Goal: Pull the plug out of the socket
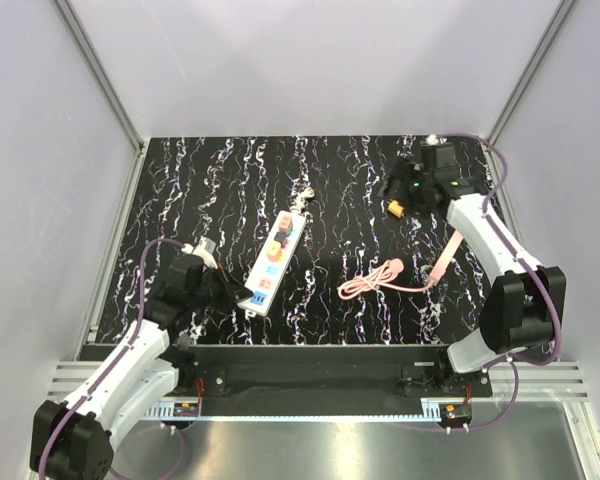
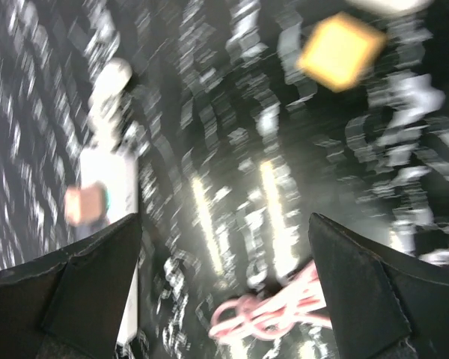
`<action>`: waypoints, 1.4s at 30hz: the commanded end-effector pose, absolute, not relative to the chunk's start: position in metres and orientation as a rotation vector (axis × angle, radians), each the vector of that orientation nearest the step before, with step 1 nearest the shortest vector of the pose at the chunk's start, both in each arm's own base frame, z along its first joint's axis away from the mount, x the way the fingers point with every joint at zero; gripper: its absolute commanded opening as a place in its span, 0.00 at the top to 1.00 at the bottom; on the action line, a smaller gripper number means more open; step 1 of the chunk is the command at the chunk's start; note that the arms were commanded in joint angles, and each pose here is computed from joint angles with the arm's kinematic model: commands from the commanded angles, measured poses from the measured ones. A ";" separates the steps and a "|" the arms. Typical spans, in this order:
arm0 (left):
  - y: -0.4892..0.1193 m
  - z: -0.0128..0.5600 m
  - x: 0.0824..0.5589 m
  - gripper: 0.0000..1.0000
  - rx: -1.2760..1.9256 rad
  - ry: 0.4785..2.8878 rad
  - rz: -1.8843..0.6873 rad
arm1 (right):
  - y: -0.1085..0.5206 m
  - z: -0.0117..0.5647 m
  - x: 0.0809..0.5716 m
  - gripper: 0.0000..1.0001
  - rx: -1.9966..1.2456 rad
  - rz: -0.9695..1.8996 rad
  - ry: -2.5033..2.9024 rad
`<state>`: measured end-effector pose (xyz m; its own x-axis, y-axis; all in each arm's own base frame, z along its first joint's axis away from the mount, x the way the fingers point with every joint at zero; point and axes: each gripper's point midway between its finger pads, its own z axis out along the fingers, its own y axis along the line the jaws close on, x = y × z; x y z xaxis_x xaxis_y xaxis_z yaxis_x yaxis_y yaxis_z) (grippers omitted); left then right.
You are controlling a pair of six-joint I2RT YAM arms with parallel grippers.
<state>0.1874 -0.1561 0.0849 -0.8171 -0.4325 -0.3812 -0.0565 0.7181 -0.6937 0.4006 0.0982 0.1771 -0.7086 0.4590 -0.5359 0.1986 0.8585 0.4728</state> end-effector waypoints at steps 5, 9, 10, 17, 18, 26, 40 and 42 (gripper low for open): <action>-0.168 0.113 0.205 1.00 -0.357 2.286 -1.041 | 0.206 0.192 0.359 0.00 0.281 0.649 2.450; -0.168 0.109 0.205 1.00 -0.357 2.289 -1.037 | 0.253 0.194 0.344 0.00 0.244 0.655 2.489; -0.169 0.110 0.205 1.00 -0.352 2.286 -1.044 | 0.262 0.193 0.340 0.00 0.243 0.648 2.500; -0.171 0.106 0.203 1.00 -0.341 2.279 -1.069 | 0.320 0.185 0.320 0.00 0.173 0.572 2.579; -0.172 0.105 0.203 1.00 -0.340 2.276 -1.074 | 0.325 0.190 0.322 0.00 0.170 0.588 2.569; -0.171 0.102 0.200 1.00 -0.325 2.266 -1.075 | 0.358 0.197 0.317 0.01 0.287 0.886 2.584; -0.169 0.085 0.211 1.00 -0.322 2.295 -1.019 | 0.382 0.137 0.312 0.21 0.370 0.520 2.788; -0.168 0.083 0.211 1.00 -0.319 2.299 -1.004 | 0.388 0.135 0.307 0.22 0.361 0.500 2.789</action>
<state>0.1995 -0.1669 0.0746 -0.8176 -0.4418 -0.3693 -0.0403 0.6837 -0.7286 0.3112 0.3877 0.1345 -0.9391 0.2640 -0.2200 0.1554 0.8973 0.4132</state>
